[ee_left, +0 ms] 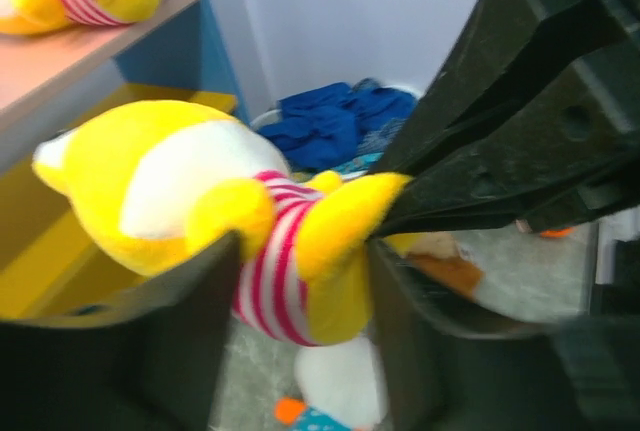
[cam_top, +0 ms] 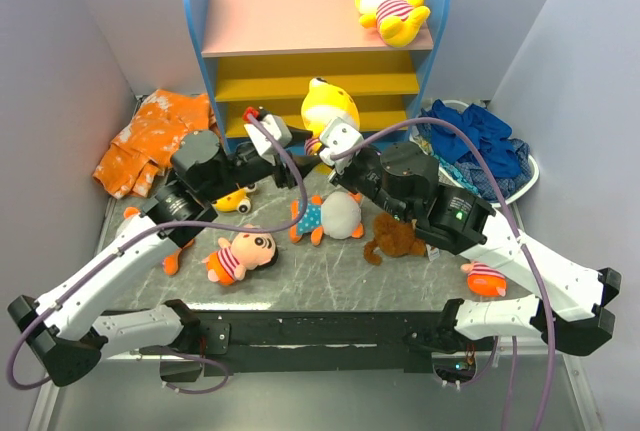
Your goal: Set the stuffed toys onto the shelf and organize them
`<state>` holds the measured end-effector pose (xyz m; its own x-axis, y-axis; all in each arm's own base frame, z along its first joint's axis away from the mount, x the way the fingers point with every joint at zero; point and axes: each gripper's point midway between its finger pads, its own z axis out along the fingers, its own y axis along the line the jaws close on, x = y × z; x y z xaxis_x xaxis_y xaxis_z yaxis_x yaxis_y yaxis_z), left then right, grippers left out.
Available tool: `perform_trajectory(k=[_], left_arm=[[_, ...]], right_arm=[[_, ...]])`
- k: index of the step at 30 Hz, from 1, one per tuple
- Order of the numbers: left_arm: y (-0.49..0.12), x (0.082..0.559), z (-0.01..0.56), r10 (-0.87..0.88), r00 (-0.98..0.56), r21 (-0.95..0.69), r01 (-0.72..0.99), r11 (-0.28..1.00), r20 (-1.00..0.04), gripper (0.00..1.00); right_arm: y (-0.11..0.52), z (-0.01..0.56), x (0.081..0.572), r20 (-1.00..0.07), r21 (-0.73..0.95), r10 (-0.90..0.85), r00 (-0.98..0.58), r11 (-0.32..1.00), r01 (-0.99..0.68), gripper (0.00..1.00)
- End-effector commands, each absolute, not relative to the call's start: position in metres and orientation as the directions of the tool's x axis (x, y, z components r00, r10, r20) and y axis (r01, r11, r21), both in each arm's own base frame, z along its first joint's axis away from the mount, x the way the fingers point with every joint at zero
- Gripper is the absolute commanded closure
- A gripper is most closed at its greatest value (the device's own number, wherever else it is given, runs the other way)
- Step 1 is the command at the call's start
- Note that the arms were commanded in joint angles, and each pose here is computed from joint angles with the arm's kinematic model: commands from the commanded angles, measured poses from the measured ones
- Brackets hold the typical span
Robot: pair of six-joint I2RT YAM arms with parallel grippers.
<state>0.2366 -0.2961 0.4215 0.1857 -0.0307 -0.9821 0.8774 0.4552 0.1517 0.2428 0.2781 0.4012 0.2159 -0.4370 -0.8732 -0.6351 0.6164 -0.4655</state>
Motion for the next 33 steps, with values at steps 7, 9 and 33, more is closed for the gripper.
perform_trajectory(k=[7, 9, 33], left_arm=[[-0.296, 0.248, 0.446, -0.053, 0.302, 0.228, 0.814, 0.535, -0.952, 0.99], [-0.293, 0.249, 0.451, -0.072, 0.307, 0.218, 0.804, 0.553, -0.949, 0.99], [-0.255, 0.340, 0.619, -0.455, 0.421, 0.026, 0.756, 0.654, -0.785, 0.99]], right_arm=[[0.273, 0.452, 0.237, -0.915, -0.403, -0.289, 0.283, 0.689, -0.602, 0.80], [0.267, 0.461, 0.238, -0.927, -0.371, -0.249, 0.282, 0.723, -0.583, 0.67], [0.156, 0.505, 0.192, -0.946, 0.055, 0.207, 0.248, 0.859, -0.509, 0.00]])
